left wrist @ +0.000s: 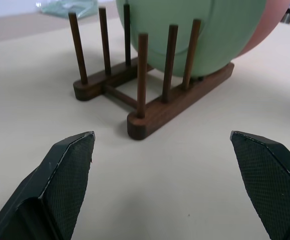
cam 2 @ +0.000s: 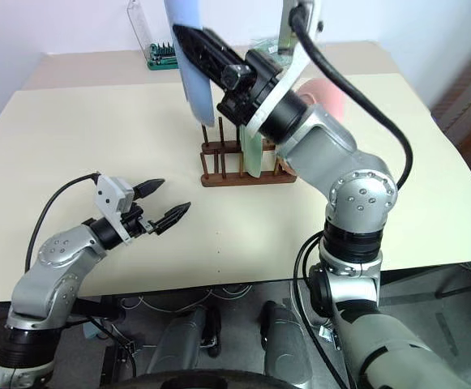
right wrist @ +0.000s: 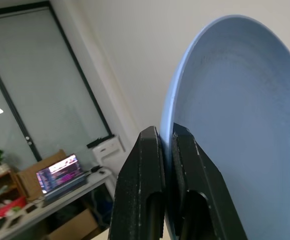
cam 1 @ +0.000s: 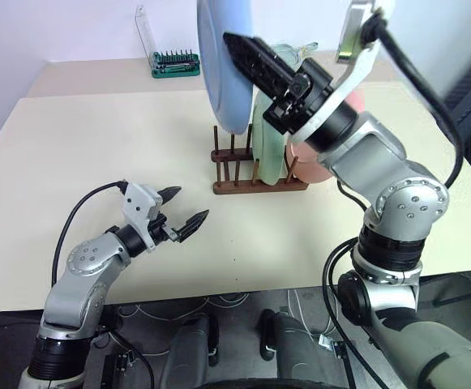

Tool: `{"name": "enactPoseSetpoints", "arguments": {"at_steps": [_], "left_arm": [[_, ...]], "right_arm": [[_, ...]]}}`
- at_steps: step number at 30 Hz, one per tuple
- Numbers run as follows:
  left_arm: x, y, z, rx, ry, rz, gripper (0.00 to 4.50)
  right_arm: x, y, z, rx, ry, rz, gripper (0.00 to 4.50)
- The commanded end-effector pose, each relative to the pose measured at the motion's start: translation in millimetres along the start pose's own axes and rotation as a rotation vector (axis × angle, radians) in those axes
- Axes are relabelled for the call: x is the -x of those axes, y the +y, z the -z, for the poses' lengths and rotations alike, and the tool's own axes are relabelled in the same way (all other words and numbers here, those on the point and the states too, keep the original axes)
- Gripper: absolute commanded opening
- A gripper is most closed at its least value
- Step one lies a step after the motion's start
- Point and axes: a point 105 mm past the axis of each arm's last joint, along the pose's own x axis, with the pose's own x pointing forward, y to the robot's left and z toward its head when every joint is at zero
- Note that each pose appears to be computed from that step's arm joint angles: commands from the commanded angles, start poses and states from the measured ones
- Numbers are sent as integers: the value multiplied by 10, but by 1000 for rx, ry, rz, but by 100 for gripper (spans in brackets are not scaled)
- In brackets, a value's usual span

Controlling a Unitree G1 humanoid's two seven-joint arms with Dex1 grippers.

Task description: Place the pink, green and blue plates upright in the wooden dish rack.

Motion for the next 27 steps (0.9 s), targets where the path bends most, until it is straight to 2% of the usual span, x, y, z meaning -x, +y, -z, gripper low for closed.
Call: {"name": "enactPoseSetpoints", "arguments": {"at_steps": [1,13,27], "left_arm": [[47,-2,-153,-33,-41,-3,450],[54,-16,-172,-29,-35,-1,450],[76,-13,-166,-32,-24,-8,450]], "right_arm": [[-21,141,-48,-40,-30,-33,4],[91,-255,56,-132,8,124,4],[15,-399,170,-199,33,179,4]]}}
